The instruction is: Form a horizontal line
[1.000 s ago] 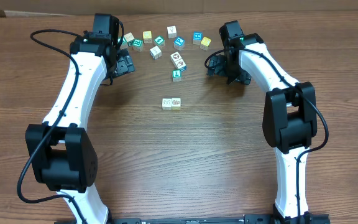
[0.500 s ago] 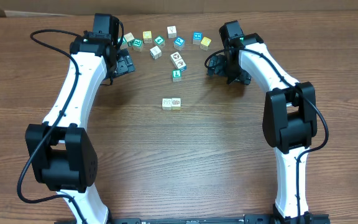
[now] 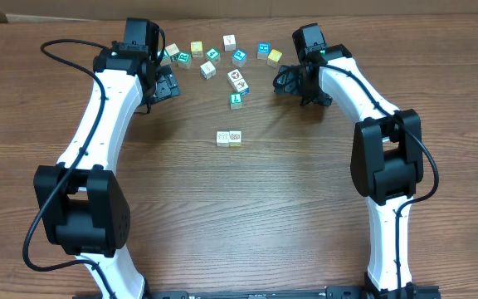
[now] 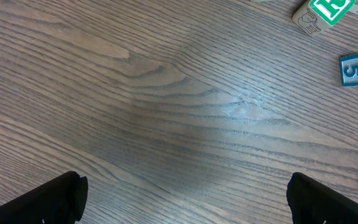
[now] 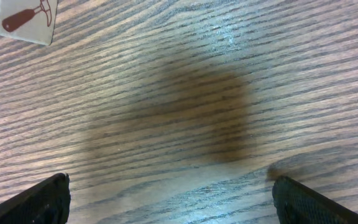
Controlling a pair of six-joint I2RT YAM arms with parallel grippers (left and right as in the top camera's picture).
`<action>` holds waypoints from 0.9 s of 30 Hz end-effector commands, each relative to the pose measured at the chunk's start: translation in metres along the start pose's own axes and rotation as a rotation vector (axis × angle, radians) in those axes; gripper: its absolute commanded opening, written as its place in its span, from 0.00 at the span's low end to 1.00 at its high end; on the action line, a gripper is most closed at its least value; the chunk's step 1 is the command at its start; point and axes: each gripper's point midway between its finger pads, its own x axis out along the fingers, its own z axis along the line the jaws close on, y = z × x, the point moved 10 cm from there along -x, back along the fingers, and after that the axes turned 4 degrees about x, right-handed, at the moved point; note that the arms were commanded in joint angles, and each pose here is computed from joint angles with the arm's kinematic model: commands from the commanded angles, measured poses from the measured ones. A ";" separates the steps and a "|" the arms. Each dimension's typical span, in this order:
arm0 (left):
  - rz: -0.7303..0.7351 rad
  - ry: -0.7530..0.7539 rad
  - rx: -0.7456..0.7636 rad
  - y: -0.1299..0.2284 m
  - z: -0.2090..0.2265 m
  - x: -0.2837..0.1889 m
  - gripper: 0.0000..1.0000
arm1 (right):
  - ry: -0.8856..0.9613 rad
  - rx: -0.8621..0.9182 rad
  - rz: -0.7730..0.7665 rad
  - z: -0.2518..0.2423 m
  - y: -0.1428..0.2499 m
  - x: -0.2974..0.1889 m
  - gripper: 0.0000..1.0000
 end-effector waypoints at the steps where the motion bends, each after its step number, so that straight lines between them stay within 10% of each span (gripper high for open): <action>1: -0.014 -0.008 0.000 -0.005 -0.002 0.000 1.00 | 0.000 0.001 -0.004 0.001 -0.001 0.005 1.00; 13: -0.014 -0.008 0.000 -0.005 -0.002 0.000 1.00 | 0.018 0.001 0.077 -0.006 0.008 0.000 1.00; 23: -0.014 -0.008 0.000 -0.004 -0.002 0.000 1.00 | -0.033 -0.076 -0.001 0.007 -0.025 -0.092 0.79; 27: -0.014 -0.008 0.000 -0.005 -0.002 0.000 1.00 | -0.066 -0.133 -0.061 0.013 -0.036 -0.130 1.00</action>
